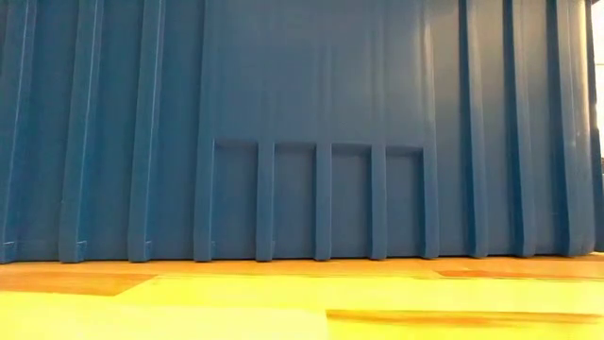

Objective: Pick and place slides into bin
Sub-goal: Adjust the blue container

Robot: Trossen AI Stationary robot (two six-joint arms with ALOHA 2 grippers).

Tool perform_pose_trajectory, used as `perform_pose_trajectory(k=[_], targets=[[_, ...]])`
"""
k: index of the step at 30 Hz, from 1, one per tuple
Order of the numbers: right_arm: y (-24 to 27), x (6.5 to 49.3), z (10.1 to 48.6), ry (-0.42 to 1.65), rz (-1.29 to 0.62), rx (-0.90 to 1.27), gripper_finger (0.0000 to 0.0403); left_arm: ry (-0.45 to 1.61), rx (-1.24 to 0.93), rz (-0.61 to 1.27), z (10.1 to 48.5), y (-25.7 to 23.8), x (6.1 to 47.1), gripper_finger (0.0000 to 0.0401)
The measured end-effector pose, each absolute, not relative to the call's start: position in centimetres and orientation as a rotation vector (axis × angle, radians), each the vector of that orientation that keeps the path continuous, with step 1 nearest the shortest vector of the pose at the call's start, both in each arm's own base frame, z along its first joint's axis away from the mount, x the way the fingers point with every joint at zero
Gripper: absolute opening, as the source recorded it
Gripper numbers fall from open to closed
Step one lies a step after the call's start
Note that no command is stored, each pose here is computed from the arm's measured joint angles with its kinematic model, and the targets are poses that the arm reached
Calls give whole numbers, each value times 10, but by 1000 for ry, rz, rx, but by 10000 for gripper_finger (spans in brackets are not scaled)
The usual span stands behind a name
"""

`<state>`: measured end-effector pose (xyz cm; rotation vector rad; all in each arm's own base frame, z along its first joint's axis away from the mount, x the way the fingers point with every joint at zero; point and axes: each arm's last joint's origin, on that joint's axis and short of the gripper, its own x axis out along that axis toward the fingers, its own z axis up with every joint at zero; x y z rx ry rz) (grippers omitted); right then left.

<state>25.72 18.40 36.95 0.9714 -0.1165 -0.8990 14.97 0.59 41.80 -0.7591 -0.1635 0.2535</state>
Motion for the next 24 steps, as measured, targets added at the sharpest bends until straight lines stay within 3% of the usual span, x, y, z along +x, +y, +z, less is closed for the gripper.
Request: perform_pose_trajectory(k=[3, 8, 18, 24], targets=[[191, 254, 352, -116, -880, 942, 285, -191, -763, 202, 422, 5, 150, 372], [195, 253, 353, -301, -789, 743, 258, -196, -743, 165, 424, 4, 150, 372], [207, 271, 348, -252, -799, 651, 222, -273, -728, 125, 432, 4, 148, 372], [197, 252, 344, -270, -787, 623, 224, -272, -729, 81, 434, 2, 148, 372]])
